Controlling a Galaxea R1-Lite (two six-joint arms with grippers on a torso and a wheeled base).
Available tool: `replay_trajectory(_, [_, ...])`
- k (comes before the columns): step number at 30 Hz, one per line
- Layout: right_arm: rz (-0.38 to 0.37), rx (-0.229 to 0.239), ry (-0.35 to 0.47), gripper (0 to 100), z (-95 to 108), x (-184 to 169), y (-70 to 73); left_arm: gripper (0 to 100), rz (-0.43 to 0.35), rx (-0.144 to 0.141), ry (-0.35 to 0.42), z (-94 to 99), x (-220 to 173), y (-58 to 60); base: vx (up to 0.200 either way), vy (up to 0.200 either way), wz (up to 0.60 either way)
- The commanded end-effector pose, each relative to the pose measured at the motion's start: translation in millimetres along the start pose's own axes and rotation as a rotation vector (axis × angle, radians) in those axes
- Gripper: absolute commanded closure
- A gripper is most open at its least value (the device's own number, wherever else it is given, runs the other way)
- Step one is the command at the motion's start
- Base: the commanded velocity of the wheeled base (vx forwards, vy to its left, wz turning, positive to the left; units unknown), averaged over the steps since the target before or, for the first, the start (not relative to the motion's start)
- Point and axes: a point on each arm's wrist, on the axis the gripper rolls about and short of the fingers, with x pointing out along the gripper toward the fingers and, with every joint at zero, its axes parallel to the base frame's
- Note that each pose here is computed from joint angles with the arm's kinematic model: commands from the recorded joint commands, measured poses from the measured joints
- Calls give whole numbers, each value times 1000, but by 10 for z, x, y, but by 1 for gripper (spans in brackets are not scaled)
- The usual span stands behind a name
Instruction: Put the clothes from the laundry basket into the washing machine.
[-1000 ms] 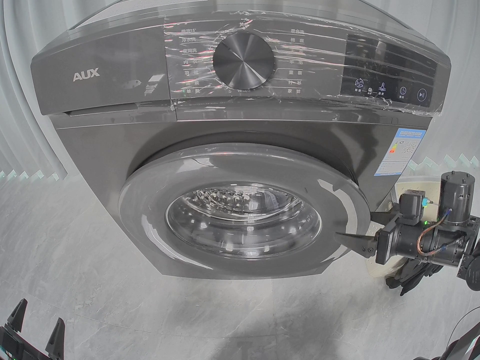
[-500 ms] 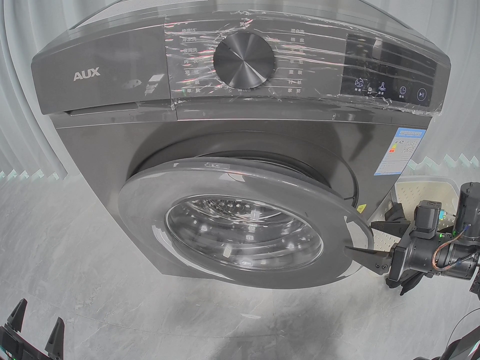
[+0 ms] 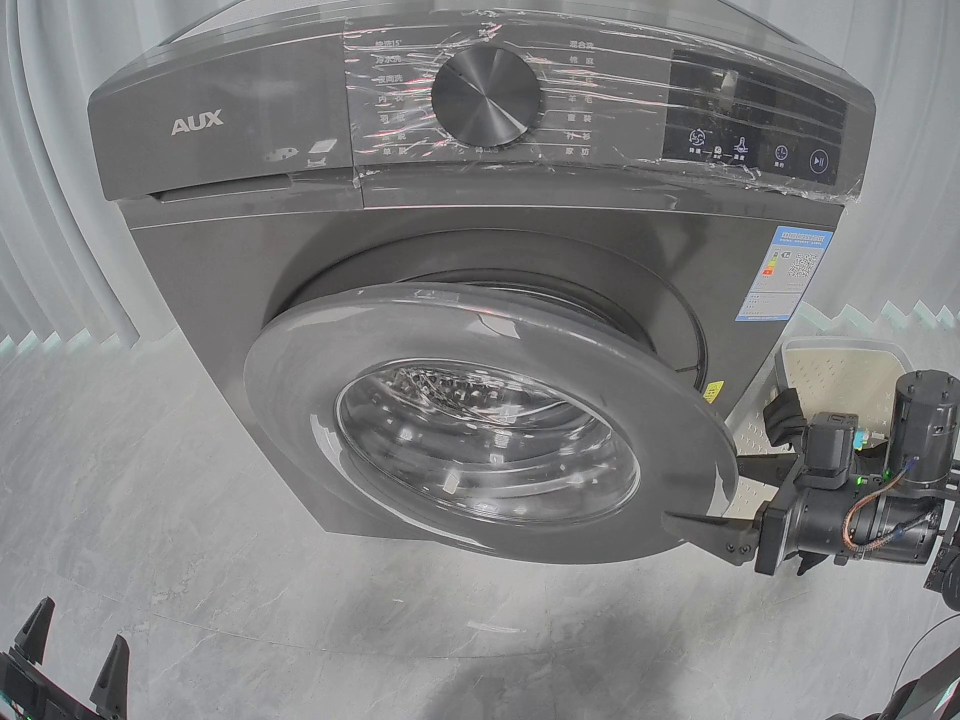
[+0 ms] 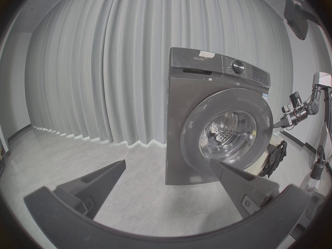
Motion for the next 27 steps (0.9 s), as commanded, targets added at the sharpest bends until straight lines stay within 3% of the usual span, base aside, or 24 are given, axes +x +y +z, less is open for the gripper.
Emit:
replay_trajectory(1, [16,-4,3,0,-37,-55,43,0,0,0,0,-48,0,2,0,0,0])
replay_trajectory(8, [3,-7,-19,0,-7,-103,31,0,0,0,0,-48,0,2,0,0,0])
replay_trajectory(14, [7,-2,16,0,-20,45,8,0,0,0,0,-48,0,2,-200,0,0])
replay_trajectory(20, [14,4,35,0,-55,72,13,0,0,0,0,-48,0,2,0,0,0])
replay_trajectory(23, [30,4,44,0,-80,58,41,0,0,0,0,-48,0,2,0,0,0])
replay_trajectory(27, [118,-3,39,0,-140,-91,163,0,0,0,0,-48,0,2,0,0,0])
